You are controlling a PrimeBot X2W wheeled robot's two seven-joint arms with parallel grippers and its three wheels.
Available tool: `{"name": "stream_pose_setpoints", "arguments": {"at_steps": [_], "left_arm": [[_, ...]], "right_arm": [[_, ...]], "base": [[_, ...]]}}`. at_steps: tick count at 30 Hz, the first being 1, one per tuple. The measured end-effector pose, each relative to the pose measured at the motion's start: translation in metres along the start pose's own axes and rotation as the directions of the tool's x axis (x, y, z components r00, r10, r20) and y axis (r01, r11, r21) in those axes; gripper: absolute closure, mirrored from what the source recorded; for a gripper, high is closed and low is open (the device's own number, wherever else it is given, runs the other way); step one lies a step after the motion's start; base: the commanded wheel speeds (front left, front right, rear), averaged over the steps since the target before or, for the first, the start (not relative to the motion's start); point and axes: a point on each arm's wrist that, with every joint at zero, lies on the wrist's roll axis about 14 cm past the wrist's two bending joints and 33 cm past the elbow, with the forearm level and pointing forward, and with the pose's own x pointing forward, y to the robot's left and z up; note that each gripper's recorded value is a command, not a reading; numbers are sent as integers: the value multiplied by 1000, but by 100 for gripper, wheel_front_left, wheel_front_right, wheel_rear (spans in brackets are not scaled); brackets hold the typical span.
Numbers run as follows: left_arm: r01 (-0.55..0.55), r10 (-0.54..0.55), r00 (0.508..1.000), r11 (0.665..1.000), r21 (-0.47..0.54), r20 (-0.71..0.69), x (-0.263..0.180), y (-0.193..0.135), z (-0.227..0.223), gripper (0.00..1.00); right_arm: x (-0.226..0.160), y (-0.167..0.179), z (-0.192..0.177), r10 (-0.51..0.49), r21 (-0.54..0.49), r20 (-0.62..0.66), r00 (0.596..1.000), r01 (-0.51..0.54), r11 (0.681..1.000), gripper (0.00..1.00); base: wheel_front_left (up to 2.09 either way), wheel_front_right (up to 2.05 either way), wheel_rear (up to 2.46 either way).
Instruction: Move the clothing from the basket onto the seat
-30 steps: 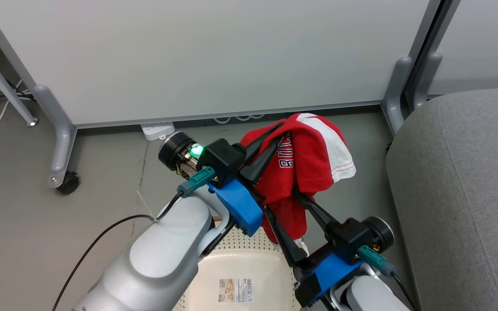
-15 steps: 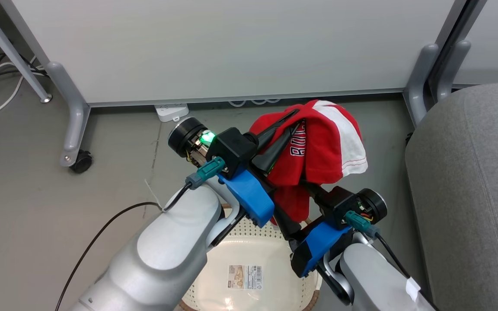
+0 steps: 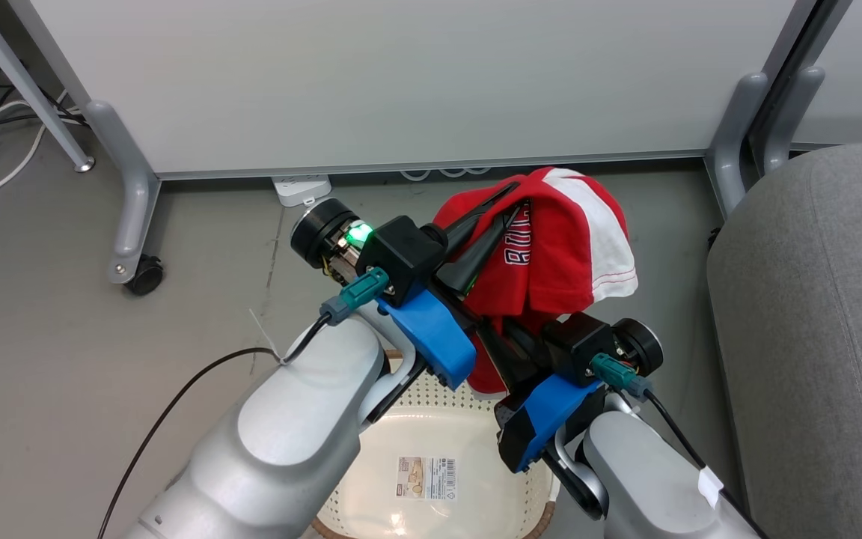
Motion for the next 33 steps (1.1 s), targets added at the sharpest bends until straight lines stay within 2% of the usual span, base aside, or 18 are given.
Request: {"name": "stream_pose_setpoints", "arguments": {"at_steps": [15,16,17,18,33], "left_arm": [[5,-5,1000,1000,5,0,0,-2,0,100],[2,-2,1000,1000,4,-1,0,-1,0,97],[0,0,1000,1000,3,-1,0,0,0,18],[-2,2,1000,1000,4,0,0,1,0,0],[-4,4,1000,1000,13,5,2,2,1,0]], "right_arm": [[-2,1,1,0,0,2,1000,0,1000,100],[-2,1,1,1,0,2,1000,-1,1000,100],[-2,1,1,1,1,1,1000,-1,1000,100],[-2,1,1,2,1,1,1000,-2,1000,100],[-3,-1,0,-5,0,-1,1000,5,1000,100]], "base": [[0,0,0],[0,0,0],[0,0,0],[0,0,0],[0,0,0]]}}
